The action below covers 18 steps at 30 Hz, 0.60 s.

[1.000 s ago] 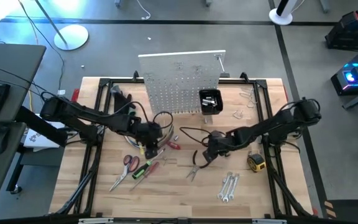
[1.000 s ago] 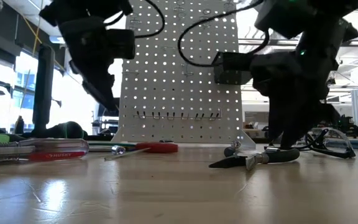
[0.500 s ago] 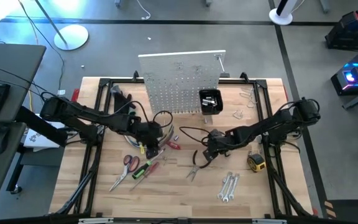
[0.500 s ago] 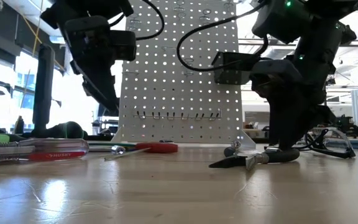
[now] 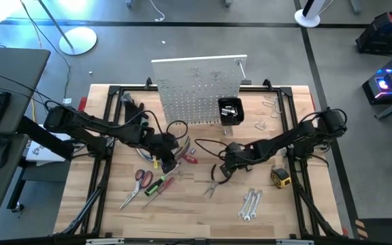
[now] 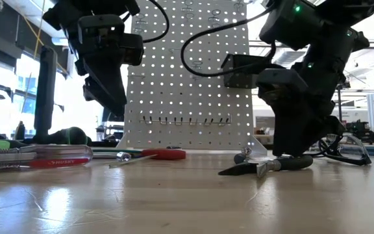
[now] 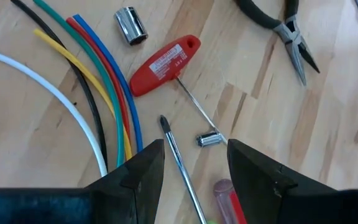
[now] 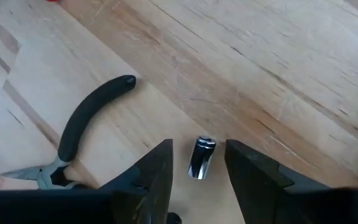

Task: Hang tools onto peg board
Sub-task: Put the socket into the black bin on the peg board

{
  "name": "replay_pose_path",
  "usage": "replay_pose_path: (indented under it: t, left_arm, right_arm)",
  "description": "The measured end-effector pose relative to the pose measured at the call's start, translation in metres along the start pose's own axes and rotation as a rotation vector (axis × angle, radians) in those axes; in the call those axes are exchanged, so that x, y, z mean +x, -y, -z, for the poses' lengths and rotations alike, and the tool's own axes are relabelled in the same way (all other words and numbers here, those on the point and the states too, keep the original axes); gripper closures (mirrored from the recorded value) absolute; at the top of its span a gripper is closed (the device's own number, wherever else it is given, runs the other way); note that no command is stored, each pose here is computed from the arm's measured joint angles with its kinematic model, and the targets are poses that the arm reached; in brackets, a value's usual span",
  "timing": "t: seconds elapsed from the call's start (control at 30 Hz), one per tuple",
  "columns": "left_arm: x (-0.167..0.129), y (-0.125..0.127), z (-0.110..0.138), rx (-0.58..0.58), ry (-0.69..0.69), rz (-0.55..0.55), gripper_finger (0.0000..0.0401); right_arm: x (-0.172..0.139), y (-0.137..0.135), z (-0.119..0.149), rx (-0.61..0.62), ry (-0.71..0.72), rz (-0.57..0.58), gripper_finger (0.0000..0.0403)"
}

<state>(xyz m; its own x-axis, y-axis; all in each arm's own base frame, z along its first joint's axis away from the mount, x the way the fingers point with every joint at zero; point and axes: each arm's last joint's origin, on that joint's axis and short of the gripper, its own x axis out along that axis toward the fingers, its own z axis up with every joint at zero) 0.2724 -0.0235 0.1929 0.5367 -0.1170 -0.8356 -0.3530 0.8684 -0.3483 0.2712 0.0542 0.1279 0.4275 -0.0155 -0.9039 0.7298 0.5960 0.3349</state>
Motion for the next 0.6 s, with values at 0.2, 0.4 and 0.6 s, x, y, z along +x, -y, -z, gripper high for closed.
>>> replay_pose_path:
  t: [0.2, 0.4, 0.6]
  left_arm:
    - [0.0, 0.0, 0.0001, 0.0, -0.001, 0.0, 0.0234]
    - [0.0, -0.0001, 0.0001, 0.0, -0.002, -0.001, 0.0234]
    - [0.0, -0.0006, 0.0011, -0.001, -0.011, -0.006, 0.0234]
  right_arm:
    - [0.0058, 0.0009, 0.0038, -0.007, -0.024, 0.022, 0.027]
    - [0.0093, 0.0055, 0.0067, 0.018, -0.046, 0.077, 0.0361]
    - [0.0028, 0.0041, 0.0055, 0.032, -0.038, 0.047, 0.038]
